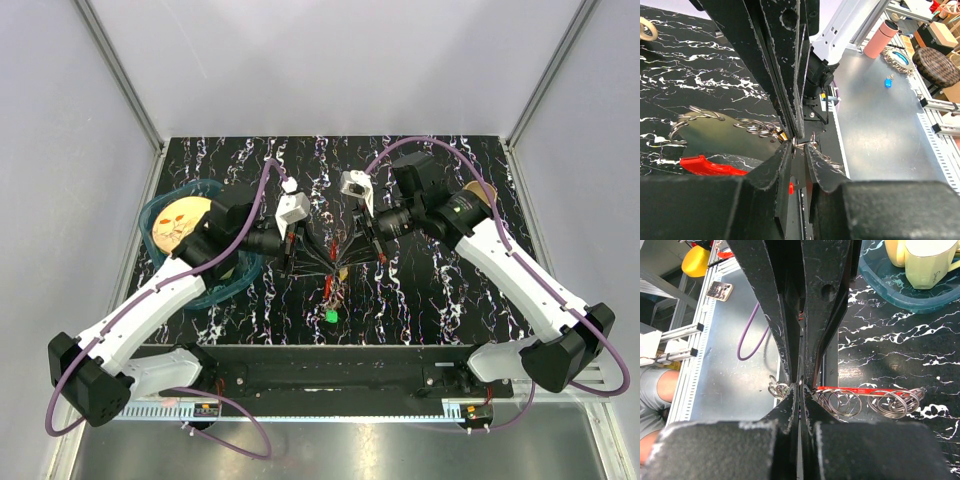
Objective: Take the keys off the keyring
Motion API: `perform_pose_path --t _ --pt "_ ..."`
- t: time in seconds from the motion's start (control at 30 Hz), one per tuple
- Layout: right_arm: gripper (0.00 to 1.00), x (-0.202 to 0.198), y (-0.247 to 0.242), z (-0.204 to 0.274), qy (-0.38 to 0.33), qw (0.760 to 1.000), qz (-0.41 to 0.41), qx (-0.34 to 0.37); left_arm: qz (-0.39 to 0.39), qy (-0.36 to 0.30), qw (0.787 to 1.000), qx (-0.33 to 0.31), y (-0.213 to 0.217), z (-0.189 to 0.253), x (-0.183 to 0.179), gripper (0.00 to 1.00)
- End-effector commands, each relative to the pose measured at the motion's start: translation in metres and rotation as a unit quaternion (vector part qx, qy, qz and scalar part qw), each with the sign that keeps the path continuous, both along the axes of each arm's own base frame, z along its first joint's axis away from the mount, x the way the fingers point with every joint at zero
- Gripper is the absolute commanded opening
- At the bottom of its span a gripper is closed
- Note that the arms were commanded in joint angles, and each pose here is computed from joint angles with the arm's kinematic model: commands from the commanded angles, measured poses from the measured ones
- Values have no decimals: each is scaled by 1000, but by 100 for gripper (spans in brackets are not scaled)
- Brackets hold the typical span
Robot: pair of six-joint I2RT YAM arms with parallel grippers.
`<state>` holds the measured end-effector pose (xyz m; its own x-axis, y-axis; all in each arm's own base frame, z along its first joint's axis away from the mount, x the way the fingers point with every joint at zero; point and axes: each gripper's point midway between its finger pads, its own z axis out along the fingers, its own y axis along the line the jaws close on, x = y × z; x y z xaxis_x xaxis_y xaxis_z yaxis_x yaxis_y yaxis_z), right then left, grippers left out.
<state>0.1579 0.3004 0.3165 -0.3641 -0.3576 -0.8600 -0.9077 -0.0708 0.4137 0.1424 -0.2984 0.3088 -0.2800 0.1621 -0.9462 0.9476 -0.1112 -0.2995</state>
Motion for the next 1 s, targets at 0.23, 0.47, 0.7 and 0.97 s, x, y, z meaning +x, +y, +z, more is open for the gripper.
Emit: perform_pose_path --t 0.23,0.47,0.7,0.97 --pt "0 -13 4 17 -15 999 26 32 -40 -33 998 -29 -7 24 -8 2" --pt "20 6 4 11 -28 999 -38 7 2 -49 998 -36 -7 25 1 0" --pt "46 50 -11 39 -102 967 -229 56 72 -28 994 -76 0 29 11 0" --pt "59 49 -53 53 -191 908 -339 154 116 -39 978 -168 9 61 14 0"
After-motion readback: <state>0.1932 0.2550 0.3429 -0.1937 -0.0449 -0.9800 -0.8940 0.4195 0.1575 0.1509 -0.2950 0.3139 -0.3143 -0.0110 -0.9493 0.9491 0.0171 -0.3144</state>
